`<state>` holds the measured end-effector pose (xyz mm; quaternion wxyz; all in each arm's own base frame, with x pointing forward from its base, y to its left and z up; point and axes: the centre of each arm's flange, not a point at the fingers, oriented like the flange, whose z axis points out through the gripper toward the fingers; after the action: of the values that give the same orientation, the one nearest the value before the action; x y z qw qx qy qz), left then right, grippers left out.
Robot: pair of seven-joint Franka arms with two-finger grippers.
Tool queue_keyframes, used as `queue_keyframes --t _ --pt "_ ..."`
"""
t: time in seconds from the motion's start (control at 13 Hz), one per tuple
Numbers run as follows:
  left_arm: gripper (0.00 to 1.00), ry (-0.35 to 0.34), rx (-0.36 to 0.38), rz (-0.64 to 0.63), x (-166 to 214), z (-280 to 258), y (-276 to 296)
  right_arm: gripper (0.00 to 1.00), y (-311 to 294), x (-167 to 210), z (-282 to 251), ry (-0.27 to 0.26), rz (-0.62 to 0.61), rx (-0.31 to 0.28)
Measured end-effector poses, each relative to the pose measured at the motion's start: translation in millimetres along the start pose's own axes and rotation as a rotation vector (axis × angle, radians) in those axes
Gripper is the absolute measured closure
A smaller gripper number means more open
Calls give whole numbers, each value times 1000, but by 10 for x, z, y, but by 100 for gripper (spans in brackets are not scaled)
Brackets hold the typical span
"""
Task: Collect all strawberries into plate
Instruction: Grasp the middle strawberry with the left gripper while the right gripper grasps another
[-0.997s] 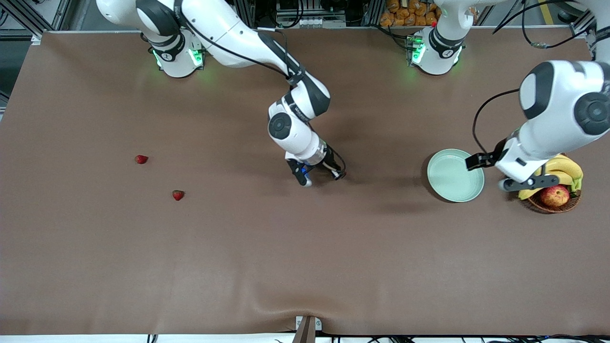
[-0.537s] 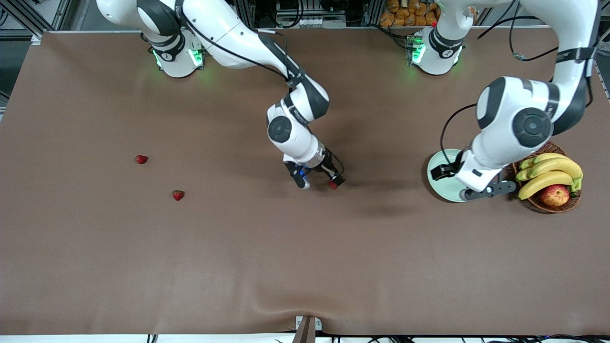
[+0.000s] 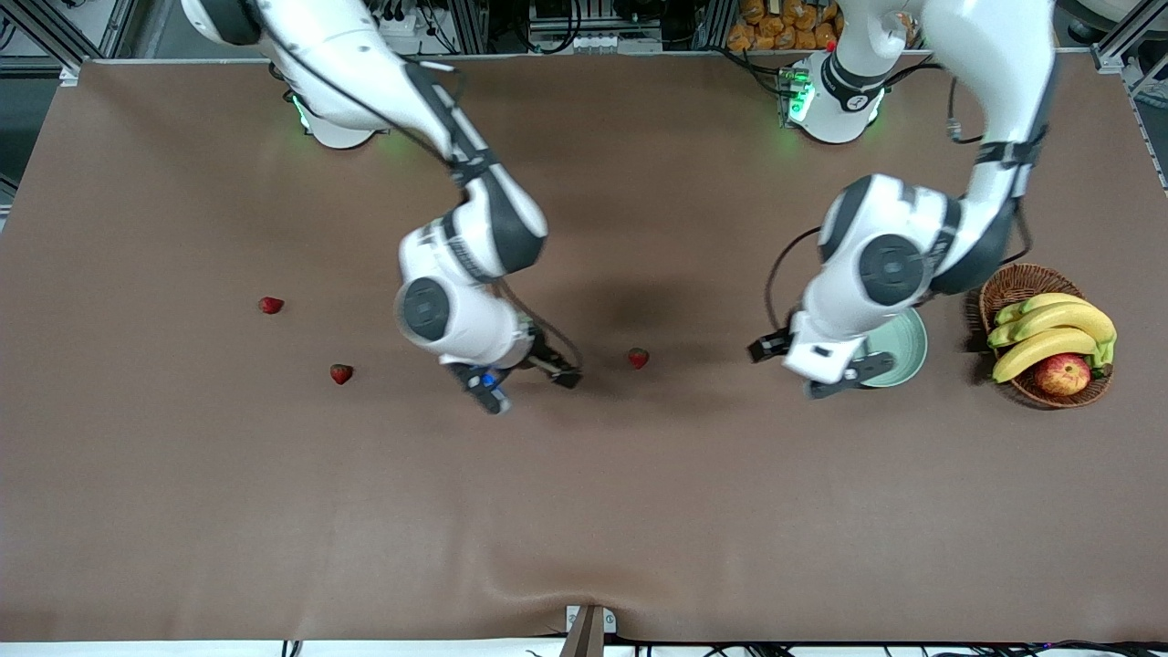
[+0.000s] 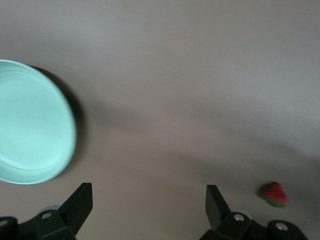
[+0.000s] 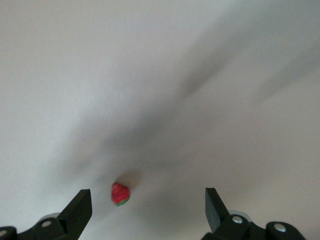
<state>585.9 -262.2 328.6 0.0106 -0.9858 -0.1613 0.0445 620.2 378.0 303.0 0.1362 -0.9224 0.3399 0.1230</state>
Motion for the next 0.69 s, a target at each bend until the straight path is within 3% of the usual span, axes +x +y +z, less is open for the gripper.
queue_keyframes --t 0.38,0.69 --pt "0 1 -12 72 -267 334 672 0 906 1009 -661 42 -249 -123" --pt "0 30 -21 149 -425 889 1046 0 1566 1572 -905 69 -380 -247"
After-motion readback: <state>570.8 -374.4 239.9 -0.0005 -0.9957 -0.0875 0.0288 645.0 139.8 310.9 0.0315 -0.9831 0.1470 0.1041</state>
